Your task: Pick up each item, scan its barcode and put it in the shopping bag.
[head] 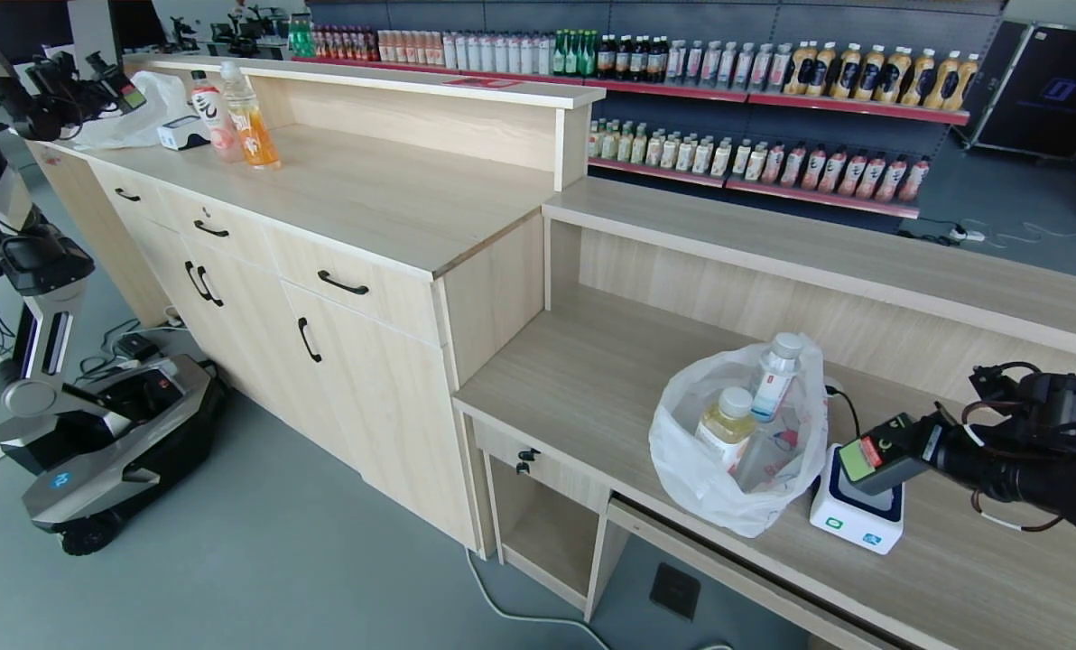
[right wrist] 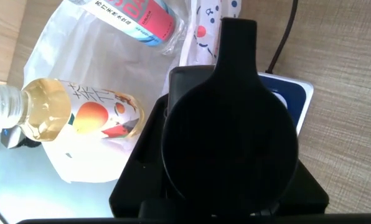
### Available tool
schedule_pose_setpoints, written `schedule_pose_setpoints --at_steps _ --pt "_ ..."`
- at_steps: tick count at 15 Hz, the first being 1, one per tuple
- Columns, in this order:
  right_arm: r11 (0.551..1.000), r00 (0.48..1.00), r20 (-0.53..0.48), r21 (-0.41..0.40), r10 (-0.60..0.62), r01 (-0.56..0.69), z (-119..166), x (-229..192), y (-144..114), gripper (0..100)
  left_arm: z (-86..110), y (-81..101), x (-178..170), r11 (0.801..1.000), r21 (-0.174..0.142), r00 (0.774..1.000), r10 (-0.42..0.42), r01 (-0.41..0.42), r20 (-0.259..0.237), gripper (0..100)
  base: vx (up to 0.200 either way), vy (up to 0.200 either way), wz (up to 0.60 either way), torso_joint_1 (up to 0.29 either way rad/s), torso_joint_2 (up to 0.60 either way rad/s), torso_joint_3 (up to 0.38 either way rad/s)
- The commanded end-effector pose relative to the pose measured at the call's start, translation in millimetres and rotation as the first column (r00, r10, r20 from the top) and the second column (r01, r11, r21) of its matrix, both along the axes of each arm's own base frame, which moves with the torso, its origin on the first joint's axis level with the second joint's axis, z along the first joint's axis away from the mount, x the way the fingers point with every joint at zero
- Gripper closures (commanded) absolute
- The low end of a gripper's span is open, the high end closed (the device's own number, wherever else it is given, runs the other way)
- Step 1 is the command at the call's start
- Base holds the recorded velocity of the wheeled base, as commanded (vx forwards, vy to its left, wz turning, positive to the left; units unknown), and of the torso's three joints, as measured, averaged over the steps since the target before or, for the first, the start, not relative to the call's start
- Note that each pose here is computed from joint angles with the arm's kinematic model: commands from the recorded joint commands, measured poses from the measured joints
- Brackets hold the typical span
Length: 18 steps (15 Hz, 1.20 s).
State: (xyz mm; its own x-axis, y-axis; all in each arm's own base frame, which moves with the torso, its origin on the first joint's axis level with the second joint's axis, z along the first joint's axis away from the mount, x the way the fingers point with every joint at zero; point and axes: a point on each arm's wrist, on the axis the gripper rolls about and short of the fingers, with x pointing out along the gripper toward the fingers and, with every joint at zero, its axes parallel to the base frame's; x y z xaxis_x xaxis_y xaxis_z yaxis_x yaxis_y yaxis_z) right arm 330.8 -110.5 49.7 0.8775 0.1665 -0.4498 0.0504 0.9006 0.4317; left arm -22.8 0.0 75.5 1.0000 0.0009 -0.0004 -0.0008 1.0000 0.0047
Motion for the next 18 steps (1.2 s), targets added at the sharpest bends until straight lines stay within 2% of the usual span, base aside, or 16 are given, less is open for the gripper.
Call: schedule_pose_setpoints --at_steps 1,10,18 --pt "1.0 1.0 0.001 0.005 0.008 -0.008 -4 5 1 100 0.0 0.0 0 1.0 0.0 1.0 0.001 -0.001 0.0 0 0.0 0.0 0.0 0.0 0.0 0.0" --pt "0.999 0.999 0.01 0.005 0.05 -0.05 -15 21 17 100 0.0 0.0 0 1.0 0.0 1.0 0.001 -0.001 0.0 0 0.0 0.0 0.0 0.0 0.0 0.0" --pt "0.999 0.999 0.021 -0.004 0.039 -0.039 -17 26 16 100 0.0 0.0 0 1.0 0.0 1.0 0.001 -0.001 0.0 0 0.0 0.0 0.0 0.0 0.0 0.0"
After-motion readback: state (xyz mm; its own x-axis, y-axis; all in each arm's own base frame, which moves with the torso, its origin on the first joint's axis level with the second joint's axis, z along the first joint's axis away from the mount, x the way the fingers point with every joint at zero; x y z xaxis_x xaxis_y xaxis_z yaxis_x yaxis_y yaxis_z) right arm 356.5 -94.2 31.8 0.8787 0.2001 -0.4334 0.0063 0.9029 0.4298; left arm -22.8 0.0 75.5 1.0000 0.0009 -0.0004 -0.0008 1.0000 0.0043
